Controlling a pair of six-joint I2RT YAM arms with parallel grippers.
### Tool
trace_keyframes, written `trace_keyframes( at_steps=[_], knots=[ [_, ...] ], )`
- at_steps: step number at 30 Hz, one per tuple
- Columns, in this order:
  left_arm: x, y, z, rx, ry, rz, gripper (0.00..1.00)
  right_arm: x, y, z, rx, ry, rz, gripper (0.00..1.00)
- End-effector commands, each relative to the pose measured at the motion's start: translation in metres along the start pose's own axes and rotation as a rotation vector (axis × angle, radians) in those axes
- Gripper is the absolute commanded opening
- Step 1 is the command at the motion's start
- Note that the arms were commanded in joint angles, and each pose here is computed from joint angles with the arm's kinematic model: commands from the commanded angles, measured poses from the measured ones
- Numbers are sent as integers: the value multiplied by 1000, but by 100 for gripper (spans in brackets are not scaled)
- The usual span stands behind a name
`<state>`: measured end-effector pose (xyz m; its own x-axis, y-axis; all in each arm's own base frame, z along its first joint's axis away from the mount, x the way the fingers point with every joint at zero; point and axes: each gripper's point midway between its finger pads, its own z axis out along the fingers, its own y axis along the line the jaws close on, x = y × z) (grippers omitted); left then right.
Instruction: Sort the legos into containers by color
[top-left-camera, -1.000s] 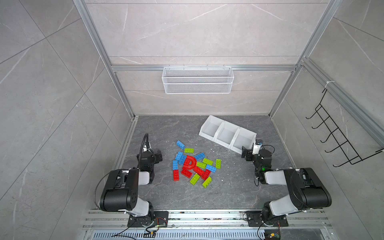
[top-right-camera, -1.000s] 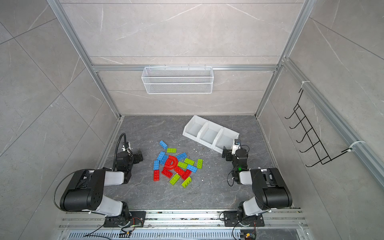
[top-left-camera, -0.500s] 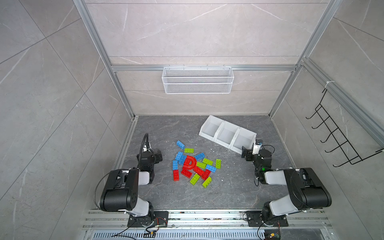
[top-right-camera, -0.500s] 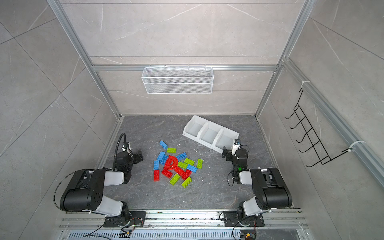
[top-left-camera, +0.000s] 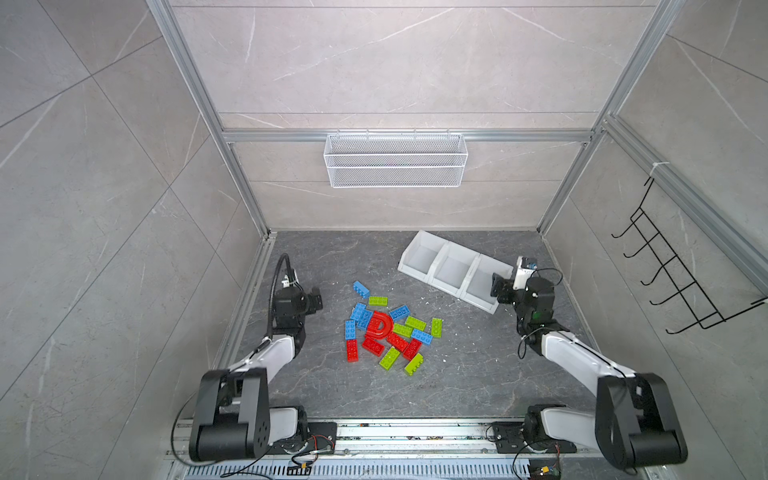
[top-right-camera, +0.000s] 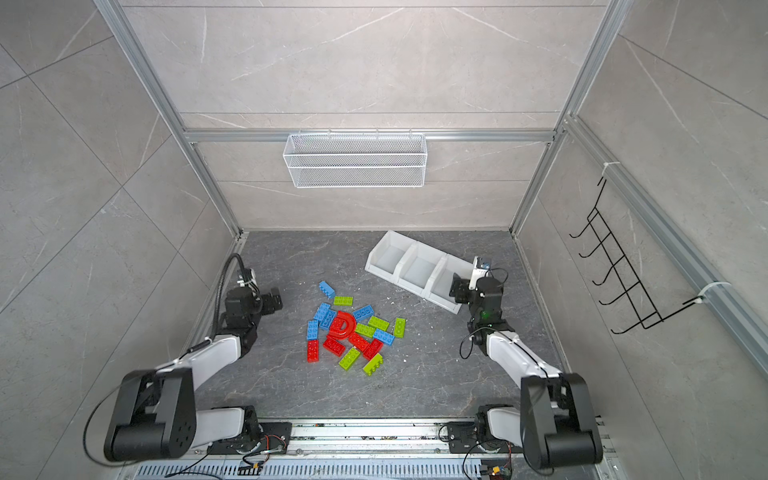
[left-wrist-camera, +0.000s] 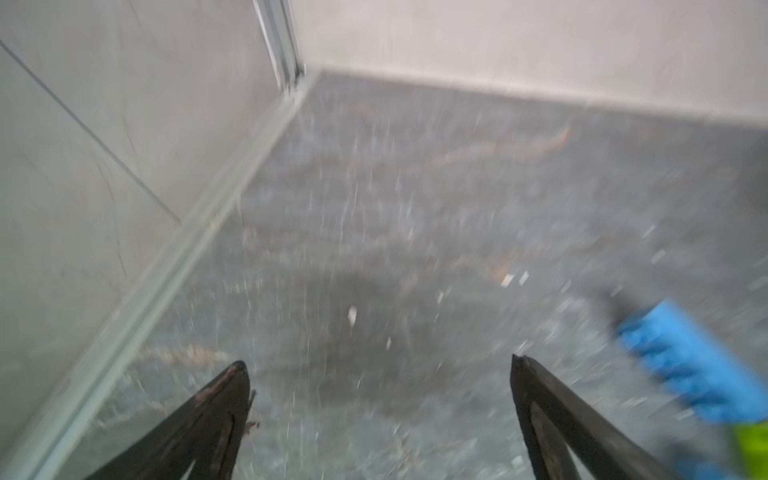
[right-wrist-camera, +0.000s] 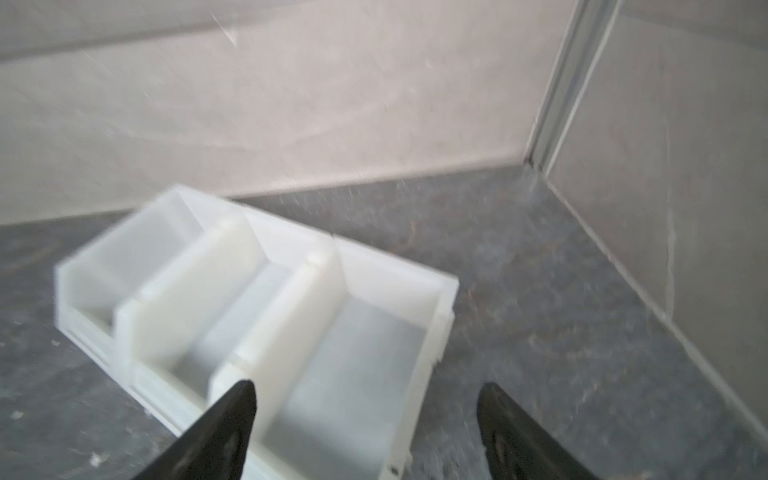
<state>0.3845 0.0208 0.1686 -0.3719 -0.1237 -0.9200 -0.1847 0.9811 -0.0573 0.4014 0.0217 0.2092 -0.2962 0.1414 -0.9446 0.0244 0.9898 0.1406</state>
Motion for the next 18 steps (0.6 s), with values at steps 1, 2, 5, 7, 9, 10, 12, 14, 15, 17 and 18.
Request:
trace_keyframes(
  at_steps=[1,2,5,7,9,10,12,14,15,17,18],
  knots=[
    [-25,-26,-39,122,62,-152,100,27,40,-28,-74,264,119,78],
    [-25,-35,-47,157,84,-155,100,31,52,-34,-93,291,137,78],
    [-9,-53,-71,216,143,-116,100,53,84,-51,-142,405,161,74],
    [5,-63,-81,259,139,-76,100,69,104,-58,-159,485,124,71],
    [21,-65,-86,275,123,-62,100,90,122,-59,-161,548,75,70],
    [28,-65,-87,281,126,-70,100,98,127,-58,-165,573,63,70],
    [38,-66,-87,301,120,-92,100,117,132,-49,-153,637,43,70],
    [47,-66,-86,308,125,-99,100,122,133,-40,-129,656,24,70],
    [51,-66,-86,307,132,-93,100,120,132,-35,-111,649,12,70],
    [58,-64,-84,300,143,-82,100,112,128,-23,-65,636,-19,71],
    [59,-64,-84,299,147,-77,100,108,123,-16,-34,635,-39,72]
  ],
)
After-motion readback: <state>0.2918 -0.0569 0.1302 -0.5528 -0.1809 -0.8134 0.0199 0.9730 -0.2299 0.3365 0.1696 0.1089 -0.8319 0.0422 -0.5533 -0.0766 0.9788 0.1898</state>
